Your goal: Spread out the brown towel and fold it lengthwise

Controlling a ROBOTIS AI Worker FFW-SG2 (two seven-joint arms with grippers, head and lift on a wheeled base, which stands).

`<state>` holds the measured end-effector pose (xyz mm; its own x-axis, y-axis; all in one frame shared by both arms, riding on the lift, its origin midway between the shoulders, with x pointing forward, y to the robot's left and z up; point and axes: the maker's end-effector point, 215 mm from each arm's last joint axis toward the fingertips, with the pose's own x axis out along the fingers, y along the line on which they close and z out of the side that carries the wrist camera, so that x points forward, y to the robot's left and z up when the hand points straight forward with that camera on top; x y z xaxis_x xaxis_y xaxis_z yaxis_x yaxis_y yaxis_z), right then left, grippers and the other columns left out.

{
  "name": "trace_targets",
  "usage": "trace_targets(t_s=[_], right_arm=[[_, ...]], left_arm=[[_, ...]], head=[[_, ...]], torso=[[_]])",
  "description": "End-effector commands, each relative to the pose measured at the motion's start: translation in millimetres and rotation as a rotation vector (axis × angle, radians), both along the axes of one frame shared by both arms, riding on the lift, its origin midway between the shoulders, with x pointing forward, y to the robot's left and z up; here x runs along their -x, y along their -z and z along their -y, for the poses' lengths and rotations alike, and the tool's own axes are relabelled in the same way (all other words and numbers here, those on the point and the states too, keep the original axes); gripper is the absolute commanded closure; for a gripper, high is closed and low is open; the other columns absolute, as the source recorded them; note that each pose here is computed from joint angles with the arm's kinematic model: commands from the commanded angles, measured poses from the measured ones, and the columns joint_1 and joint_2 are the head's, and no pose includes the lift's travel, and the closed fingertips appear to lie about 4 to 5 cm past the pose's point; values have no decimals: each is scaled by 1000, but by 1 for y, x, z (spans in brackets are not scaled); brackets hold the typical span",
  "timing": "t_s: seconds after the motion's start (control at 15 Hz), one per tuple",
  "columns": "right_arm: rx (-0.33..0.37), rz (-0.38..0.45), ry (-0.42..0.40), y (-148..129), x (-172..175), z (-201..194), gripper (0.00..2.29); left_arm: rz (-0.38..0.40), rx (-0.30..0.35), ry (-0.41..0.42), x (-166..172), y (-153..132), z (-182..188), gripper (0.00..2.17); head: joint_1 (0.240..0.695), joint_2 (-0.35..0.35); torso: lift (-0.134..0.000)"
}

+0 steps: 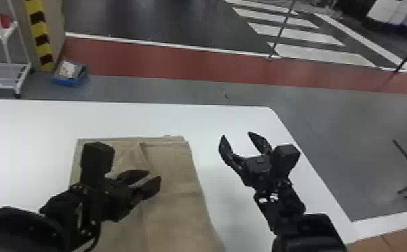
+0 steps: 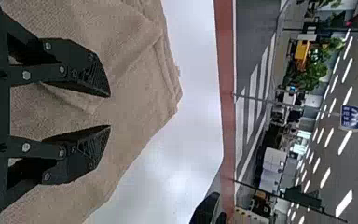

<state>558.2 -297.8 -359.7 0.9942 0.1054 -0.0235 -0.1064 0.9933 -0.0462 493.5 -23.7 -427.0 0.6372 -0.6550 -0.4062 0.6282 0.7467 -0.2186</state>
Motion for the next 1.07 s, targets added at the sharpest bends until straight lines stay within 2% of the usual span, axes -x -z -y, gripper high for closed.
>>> trace_targets(t_s=[0.0,0.07,0.33,0.53,0.6,0.73,0.8,1.0], right_arm=[[-1,-2,0,1,0,0,201],[-1,-6,-3,2,0,-2,201],[-4,-13,-10,5,1,-6,201],[-13,-24,-40,14,7,-25,205],[-37,-26,-55,16,9,-33,205],[-116,-33,-127,18,16,-61,215],[-134,-40,-164,21,21,-80,221],[-149,-62,-300,28,33,-140,319]], left_arm=[[-16,42,15,1,-3,-1,252],[-12,53,5,-1,-6,-6,66],[86,63,-126,-28,-30,-58,73],[202,25,-255,-54,-47,-108,70],[239,13,-300,-62,-51,-124,70],[334,-18,-386,-77,-61,-150,70],[353,-28,-407,-82,-62,-159,73],[342,-40,-418,-84,-51,-165,90]], head=[[695,-325],[695,-327],[695,-296],[695,-246],[695,-229],[695,-184],[695,-139],[695,-80]], torso=[[-125],[-125],[-125],[-125],[-125],[-125],[-125],[-125]])
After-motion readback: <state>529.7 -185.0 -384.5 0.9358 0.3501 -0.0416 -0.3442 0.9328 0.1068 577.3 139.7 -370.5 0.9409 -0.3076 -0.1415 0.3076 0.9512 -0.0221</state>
